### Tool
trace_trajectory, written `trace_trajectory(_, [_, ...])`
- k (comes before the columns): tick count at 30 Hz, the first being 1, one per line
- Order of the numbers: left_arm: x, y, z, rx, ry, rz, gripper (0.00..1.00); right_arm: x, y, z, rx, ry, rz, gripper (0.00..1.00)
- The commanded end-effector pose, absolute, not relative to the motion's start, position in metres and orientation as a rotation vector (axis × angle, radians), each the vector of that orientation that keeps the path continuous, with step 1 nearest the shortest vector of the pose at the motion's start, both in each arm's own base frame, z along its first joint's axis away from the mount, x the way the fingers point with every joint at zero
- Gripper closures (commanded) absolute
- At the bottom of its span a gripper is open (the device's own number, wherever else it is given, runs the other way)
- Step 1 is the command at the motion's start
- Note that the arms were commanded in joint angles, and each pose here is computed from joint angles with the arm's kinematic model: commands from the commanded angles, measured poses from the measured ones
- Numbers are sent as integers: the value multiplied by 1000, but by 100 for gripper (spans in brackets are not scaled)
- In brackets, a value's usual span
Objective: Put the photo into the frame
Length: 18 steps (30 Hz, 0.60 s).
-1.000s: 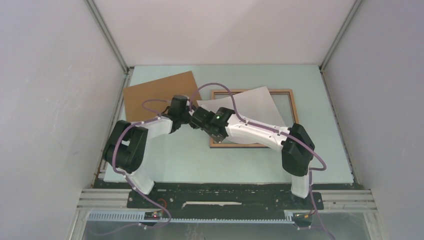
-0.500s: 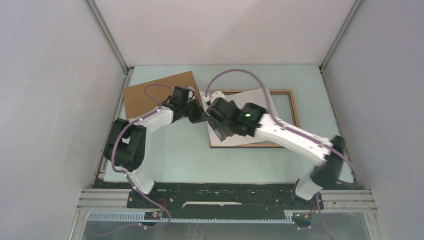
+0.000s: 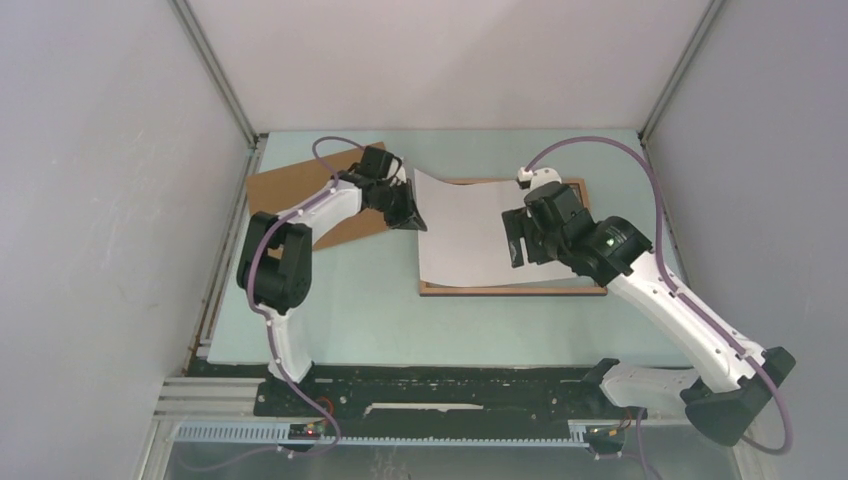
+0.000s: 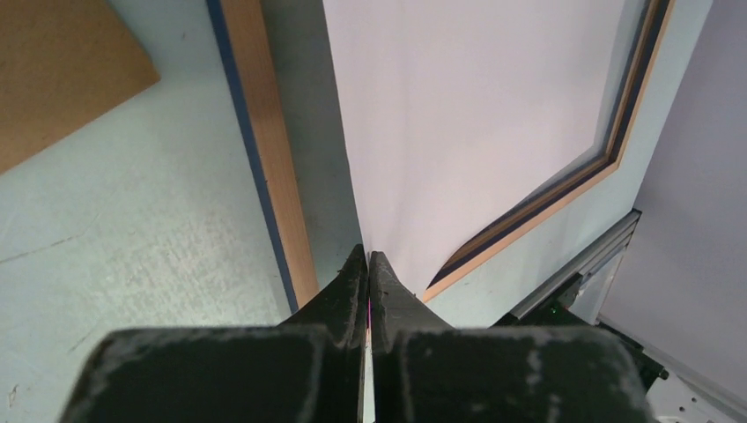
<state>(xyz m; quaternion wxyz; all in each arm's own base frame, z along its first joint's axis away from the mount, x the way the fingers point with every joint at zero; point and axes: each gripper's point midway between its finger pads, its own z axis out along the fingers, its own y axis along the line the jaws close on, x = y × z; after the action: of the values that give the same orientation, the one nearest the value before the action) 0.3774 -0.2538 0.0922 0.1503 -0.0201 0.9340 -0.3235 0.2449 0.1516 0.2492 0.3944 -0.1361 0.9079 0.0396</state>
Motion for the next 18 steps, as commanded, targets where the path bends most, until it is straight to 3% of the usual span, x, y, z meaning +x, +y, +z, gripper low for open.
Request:
trace_trajectory(1, [378,-263,105,70,2700,-1032,100,244,146,248,-297,2304,158,19])
trace_trajectory(18, [394,-308,101,29,2705,-1185,100,248,142,244,-273,2301,192,18])
